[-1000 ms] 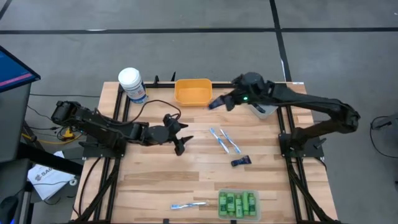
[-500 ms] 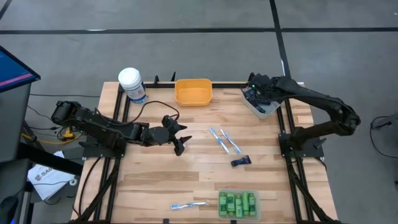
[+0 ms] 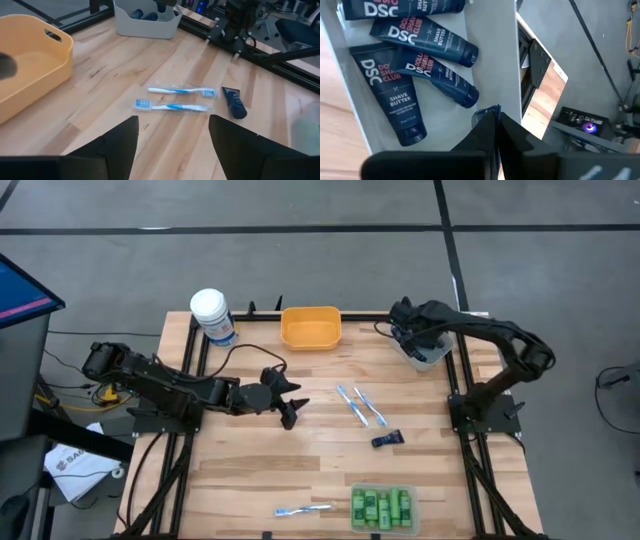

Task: Pick & Place Travel size toiletries
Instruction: Put the blue shaving cream into the grey bin

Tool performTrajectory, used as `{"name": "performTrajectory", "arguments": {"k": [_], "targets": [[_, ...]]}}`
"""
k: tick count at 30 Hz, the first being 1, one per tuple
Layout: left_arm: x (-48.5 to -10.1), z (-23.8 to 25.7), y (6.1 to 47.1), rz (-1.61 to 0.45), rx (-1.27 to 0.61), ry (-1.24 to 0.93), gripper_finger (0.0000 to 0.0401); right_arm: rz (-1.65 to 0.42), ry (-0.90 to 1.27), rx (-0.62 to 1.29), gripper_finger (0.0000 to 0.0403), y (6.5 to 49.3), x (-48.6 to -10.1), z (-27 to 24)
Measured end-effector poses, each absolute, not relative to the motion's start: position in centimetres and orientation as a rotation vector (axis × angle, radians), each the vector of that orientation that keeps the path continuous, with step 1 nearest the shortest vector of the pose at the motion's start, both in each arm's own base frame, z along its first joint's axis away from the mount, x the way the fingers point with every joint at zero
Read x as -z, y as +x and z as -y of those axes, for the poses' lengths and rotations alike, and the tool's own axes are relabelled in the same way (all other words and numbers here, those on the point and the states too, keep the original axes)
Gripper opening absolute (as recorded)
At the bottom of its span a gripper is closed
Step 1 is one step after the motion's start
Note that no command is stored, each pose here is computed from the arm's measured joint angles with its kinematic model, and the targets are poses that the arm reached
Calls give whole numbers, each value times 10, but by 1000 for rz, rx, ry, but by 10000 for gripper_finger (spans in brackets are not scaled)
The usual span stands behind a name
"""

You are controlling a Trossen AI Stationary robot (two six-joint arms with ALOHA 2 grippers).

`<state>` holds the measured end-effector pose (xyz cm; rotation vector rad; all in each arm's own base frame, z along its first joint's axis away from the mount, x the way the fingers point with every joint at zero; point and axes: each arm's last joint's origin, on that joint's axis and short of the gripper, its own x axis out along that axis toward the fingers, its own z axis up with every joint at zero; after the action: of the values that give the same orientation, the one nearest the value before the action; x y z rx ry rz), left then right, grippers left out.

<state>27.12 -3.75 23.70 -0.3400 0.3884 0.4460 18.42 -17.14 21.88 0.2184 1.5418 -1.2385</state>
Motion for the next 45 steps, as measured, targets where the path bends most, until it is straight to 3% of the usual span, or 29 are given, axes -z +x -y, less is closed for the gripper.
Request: {"name": "performTrajectory", "arguments": {"k": [4,9,14,17,24,30,38,45], "targets": [[-237,38,271,-386,-440,-361,237,-1540,212,1216,52,186,-219,170],[-237,38,271,-385,-441,-367,237,-1509,245,1148,140,184,-228,165],[-237,38,271,-384,-442,-369,237,-1373,398,868,231,185,-250,139],[-237,38,271,-385,-442,-369,237,-1304,378,673,259,188,-265,113],[-237,38,271,-385,-442,-369,237,-1233,154,246,261,198,-285,35],[-237,38,271,-385,-441,-368,237,-1281,-3,18,260,208,-277,-23],[-237,39,271,-395,-416,-373,237,-1322,-137,-135,260,224,-234,-65],[-236,40,272,-414,-369,-386,237,-1297,-121,-179,260,220,-195,-75]]}}
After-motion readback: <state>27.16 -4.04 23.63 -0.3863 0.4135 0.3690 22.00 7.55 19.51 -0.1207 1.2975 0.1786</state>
